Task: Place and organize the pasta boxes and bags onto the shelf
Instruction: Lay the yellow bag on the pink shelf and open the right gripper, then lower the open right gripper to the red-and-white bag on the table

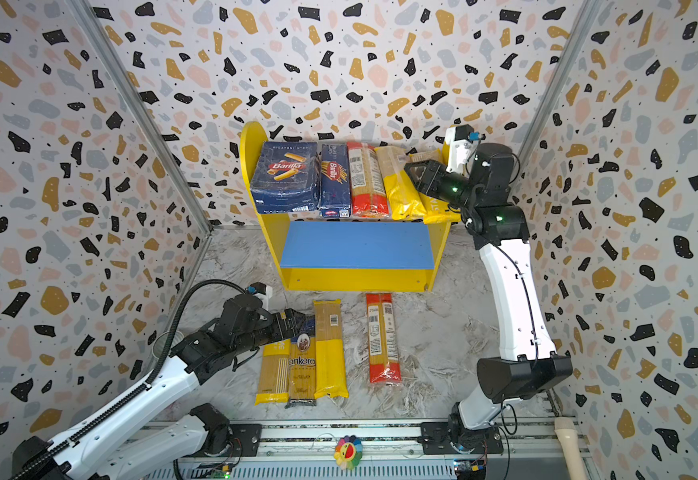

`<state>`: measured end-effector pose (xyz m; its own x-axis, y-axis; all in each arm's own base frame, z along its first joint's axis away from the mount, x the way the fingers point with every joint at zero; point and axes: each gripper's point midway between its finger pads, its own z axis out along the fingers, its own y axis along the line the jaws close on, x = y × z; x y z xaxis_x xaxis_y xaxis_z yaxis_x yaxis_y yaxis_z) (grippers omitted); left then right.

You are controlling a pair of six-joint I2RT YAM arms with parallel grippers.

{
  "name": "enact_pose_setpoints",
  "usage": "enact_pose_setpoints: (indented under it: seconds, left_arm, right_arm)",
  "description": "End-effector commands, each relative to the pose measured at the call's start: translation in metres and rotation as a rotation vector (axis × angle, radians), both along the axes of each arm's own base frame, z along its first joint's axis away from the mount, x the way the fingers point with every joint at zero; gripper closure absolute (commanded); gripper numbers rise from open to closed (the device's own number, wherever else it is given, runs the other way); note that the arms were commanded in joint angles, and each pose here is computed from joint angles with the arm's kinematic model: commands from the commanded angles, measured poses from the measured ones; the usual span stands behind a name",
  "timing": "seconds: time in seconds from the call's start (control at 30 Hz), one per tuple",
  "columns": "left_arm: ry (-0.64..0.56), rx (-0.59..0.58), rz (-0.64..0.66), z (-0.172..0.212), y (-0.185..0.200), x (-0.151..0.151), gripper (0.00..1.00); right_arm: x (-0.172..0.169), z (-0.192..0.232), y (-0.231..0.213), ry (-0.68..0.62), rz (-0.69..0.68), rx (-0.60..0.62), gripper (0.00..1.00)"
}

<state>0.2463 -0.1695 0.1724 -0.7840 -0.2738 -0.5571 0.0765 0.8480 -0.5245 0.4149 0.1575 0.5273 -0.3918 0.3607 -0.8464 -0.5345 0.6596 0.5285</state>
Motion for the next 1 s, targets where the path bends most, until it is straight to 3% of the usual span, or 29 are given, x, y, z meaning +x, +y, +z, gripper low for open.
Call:
enact_pose_setpoints:
  seconds: [0.0,0.23,0.37,0.5,0.6,0.77,0.97]
  left_arm:
    - [-0.020,-0.003,-0.011,0.001,0.002,0.000,0.01]
    - [-0.032,-0.004,-0.009,0.005,0.006,-0.001,0.00]
    - [-0.043,0.000,0.001,0.011,0.011,-0.004,0.00]
    - [-0.042,0.004,0.008,0.012,0.017,-0.011,0.01]
    - [-0.041,0.012,0.025,0.010,0.027,-0.022,0.01]
    - [-0.035,-0.004,0.066,-0.002,0.043,-0.040,0.00]
    - [0.005,-0.019,0.086,-0.029,0.051,-0.056,0.01]
  right_arm:
    - [-0.024,0.041,0.000,-0.127,0.006,0.012,0.51]
    - [-0.037,0.057,0.007,-0.166,0.018,0.001,0.47]
    - [-0.069,0.074,0.009,-0.214,-0.007,-0.041,0.44]
    - [-0.114,0.061,0.016,-0.207,-0.006,-0.069,0.42]
    - [-0.152,0.023,0.022,-0.168,0.009,-0.079,0.40]
    - [-0.207,-0.075,0.028,-0.018,0.117,-0.059,0.38]
    - [-0.232,-0.205,0.023,0.214,0.107,-0.111,0.32]
